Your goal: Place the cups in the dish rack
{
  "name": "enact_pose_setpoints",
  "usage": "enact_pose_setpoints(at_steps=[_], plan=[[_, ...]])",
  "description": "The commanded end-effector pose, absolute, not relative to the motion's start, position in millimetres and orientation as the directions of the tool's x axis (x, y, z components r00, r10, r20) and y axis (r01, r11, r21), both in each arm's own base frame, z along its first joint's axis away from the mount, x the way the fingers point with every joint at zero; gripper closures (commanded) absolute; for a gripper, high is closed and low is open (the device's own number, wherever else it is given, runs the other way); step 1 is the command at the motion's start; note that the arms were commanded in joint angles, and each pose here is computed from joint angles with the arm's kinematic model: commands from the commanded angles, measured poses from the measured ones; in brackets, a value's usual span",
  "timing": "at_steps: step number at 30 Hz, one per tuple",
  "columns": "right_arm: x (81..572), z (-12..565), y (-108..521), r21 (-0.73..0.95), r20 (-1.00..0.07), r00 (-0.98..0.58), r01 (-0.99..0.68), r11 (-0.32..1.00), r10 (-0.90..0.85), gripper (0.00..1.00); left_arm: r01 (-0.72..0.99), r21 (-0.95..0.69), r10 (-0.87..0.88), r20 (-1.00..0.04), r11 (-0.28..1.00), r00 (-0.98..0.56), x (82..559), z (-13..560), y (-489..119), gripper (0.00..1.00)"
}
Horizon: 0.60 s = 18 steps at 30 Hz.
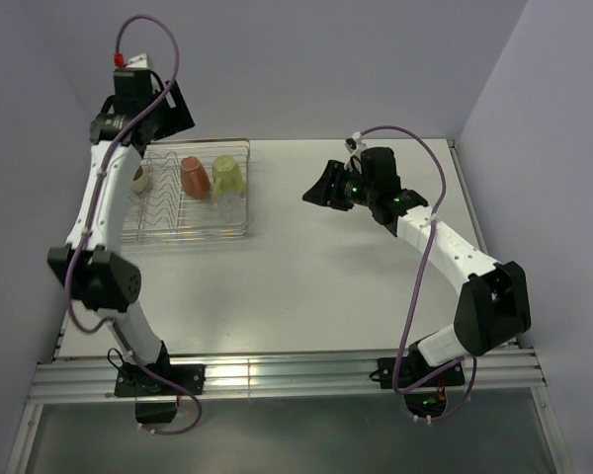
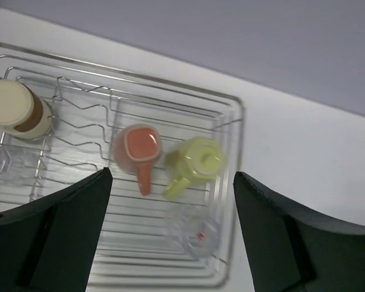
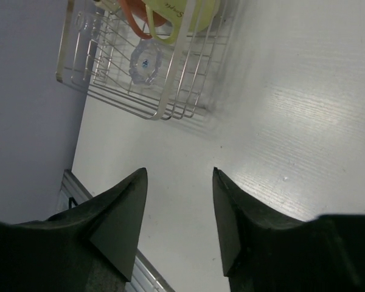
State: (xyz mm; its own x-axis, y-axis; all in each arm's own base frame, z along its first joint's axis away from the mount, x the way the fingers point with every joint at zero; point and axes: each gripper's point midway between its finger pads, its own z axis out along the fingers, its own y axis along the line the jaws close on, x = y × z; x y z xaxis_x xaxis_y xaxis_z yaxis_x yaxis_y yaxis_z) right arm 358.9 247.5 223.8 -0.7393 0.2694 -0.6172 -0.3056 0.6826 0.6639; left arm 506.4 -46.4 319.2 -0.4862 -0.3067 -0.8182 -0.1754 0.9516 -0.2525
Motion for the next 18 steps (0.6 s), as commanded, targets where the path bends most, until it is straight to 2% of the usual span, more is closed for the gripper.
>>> enact_pose_setpoints(at_steps=[1, 2, 3, 4, 5, 6, 7, 8, 9, 13, 18], plan=[[356.7, 262.6, 242.4, 0.632, -0.695, -0.656, -0.364, 0.684, 0.293, 0.43, 0.014, -0.407, -0.388, -0.880, 0.913, -0.273, 447.7, 427.5, -67.8, 0.12], [355.1, 263.6, 240.2, 0.630, -0.697, -0.652, -0.359, 0.688, 0.298, 0.42, 0.048, -0.416, -0.387, -0.878, 0.908, -0.281, 436.5, 428.4, -74.1, 0.11], [354.3, 267.5, 237.4, 0.625, -0.705, -0.640, -0.355, 0.695, 0.307, 0.41, 0.091, -0.423, -0.372, -0.865, 0.901, -0.335, 426.0, 412.5, -91.2, 0.01], [349.9, 279.6, 233.6, 0.623, -0.718, -0.618, -0.364, 0.692, 0.321, 0.39, 0.131, -0.419, -0.364, -0.879, 0.899, -0.308, 404.5, 426.2, -98.2, 0.01], [346.8, 281.6, 231.7, 0.620, -0.722, -0.612, -0.365, 0.695, 0.323, 0.30, 0.143, -0.415, -0.350, -0.874, 0.898, -0.338, 396.5, 408.4, -106.7, 0.01], [340.8, 294.4, 225.0, 0.613, -0.738, -0.584, -0.368, 0.699, 0.339, 0.20, 0.215, -0.416, -0.337, -0.884, 0.884, -0.326, 371.5, 418.3, -125.1, 0.01], [337.1, 300.7, 221.0, 0.608, -0.746, -0.568, -0.369, 0.703, 0.347, 0.17, 0.247, -0.417, -0.328, -0.885, 0.875, -0.330, 360.8, 415.3, -134.6, 0.01], [333.8, 304.4, 216.6, 0.595, -0.759, -0.551, -0.370, 0.714, 0.347, 0.03, 0.270, -0.422, -0.317, -0.879, 0.866, -0.357, 352.8, 397.4, -144.1, 0.01], [333.2, 309.5, 206.9, 0.580, -0.773, -0.519, -0.347, 0.737, 0.364, 0.00, 0.323, -0.428, -0.303, -0.877, 0.844, -0.372, 338.6, 393.2, -159.5, 0.01], [302.8, 345.4, 166.6, 0.525, -0.836, -0.367, -0.317, 0.790, 0.408, 0.00, 0.424, -0.446, -0.309, -0.883, 0.788, -0.353, 292.0, 390.3, -172.1, 0.01], [266.3, 360.5, 123.1, 0.485, -0.873, -0.199, -0.270, 0.832, 0.445, 0.00, 0.454, -0.428, -0.283, -0.891, 0.781, -0.354, 271.1, 369.7, -170.6, 0.01]])
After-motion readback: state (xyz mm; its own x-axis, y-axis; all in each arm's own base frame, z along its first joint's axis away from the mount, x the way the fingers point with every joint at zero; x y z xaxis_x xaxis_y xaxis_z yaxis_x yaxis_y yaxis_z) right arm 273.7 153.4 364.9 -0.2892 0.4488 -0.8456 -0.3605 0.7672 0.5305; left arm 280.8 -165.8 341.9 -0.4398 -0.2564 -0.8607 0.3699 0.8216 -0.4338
